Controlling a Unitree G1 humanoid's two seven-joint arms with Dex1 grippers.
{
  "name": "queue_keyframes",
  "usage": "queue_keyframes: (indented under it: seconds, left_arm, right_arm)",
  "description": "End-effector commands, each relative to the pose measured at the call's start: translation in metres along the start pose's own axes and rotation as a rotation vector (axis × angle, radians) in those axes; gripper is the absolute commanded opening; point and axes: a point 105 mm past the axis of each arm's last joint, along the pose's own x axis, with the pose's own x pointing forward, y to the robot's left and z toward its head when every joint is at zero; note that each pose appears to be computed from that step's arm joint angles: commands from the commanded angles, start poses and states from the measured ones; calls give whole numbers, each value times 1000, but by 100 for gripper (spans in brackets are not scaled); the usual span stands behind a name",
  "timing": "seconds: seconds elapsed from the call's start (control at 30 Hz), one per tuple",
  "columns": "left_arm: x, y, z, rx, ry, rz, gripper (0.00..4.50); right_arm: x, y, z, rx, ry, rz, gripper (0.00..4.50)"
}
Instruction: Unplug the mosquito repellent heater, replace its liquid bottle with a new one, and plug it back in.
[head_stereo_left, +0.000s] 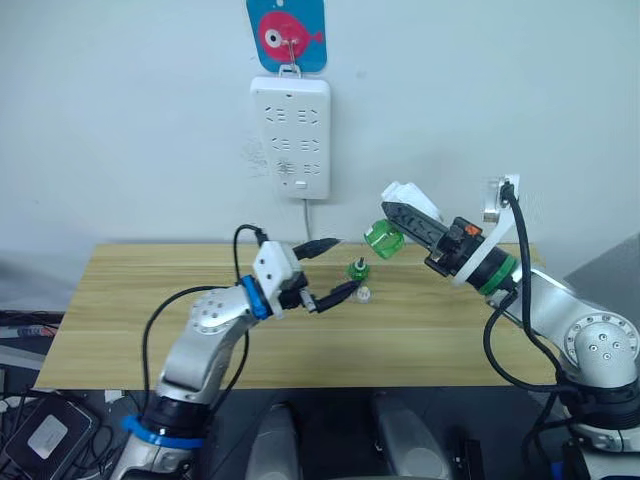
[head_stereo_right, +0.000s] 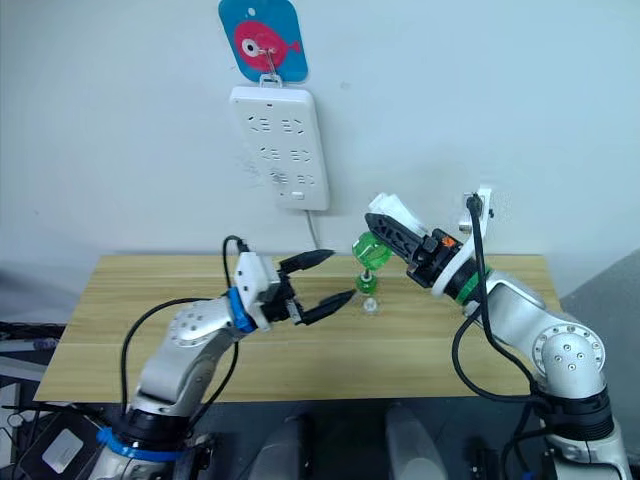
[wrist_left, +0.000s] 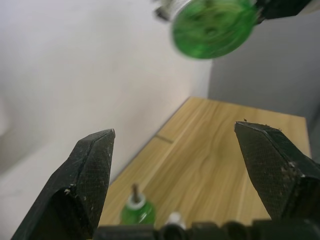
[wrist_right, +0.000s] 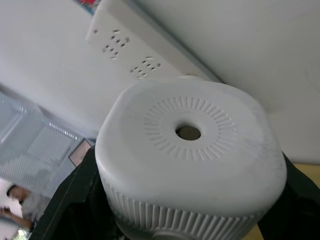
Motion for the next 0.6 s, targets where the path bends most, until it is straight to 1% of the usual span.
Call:
queue_keyframes:
  seconds: [0.03, 0.1, 0.17, 0.33, 0.53, 0.6]
  left_arm:
    - [-24, 32, 23, 63, -16, 125, 418]
    - [-33, 46, 28, 64, -2, 158, 418]
    - [-40, 56, 33, 68, 21, 150, 418]
    - [-44, 88, 50, 44, 42, 150, 418]
    - [-36, 114, 49, 8, 66, 153, 418]
    - [-32, 116, 47, -48, 69, 117, 418]
  right_arm:
    - [0, 15, 7, -131, 9, 68, 312]
    - [0, 14, 7, -169, 31, 72, 312]
    - [0, 13, 8, -190, 47, 71, 312]
    - [2, 10, 12, -208, 64, 61, 312]
    - [3, 11, 14, -225, 76, 65, 312]
    - [3, 13, 14, -230, 83, 74, 312]
